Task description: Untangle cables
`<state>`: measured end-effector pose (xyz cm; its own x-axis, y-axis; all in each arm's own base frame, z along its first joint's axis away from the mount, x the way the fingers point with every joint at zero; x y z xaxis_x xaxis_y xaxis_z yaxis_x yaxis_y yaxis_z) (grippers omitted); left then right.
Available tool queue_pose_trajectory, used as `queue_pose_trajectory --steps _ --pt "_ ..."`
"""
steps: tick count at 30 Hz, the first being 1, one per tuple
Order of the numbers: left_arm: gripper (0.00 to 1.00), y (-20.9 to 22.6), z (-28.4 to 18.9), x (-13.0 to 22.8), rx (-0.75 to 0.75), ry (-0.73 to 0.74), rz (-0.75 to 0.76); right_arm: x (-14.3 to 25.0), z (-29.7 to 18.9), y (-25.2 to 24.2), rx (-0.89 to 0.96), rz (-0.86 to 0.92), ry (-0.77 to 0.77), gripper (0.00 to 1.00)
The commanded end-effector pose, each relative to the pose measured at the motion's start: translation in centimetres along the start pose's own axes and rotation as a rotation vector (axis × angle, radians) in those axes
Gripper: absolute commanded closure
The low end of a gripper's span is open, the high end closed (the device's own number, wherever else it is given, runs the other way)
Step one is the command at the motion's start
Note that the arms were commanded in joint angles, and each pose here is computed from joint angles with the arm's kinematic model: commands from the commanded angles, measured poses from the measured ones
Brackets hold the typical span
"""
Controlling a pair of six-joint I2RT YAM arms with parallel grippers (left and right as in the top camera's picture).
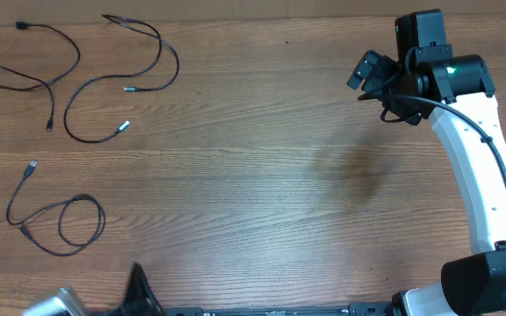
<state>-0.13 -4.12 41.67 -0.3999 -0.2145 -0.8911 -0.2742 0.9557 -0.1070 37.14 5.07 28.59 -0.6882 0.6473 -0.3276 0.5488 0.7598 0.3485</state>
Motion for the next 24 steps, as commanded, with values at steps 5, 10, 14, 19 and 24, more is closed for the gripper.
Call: queue_pose_trajectory --steps 5,10,14,19,24 --pt "0.00 0.8 -1.1 3.1 0.105 -0.249 0.157 -0.5 -1.6 0.6 -0.042 0.003 -0.037 0.00" --pt "0.00 1.7 3.5 5.2 0.200 -0.309 0.110 -0.5 -1.6 0.6 -0.042 0.003 -0.037 0.00" --pt "0.00 2.2 10.7 4.8 0.243 -0.344 0.128 -0.5 -1.6 0.6 -0.042 0.003 -0.037 0.00" --pt "0.01 1.8 16.7 5.9 0.314 -0.438 0.160 -0.5 -1.6 0.6 -0.042 0.003 -0.037 0.00" --pt "0.00 1.4 19.7 7.5 0.332 -0.439 0.164 -0.5 -1.6 0.6 -0.042 0.003 -0.037 0.00"
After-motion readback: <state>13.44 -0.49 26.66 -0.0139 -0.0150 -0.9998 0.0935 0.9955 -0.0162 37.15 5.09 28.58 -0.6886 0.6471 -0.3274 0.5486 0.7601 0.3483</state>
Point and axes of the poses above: each gripper's point midway between its finger pads, its own z axis out along the fingers, its own y axis along the line the jaws close on, x = y × z, the point moved 7 cm from there along -z, back along the fingers, and after that the axes turned 9 degrees about z, right-handed, at the moved point
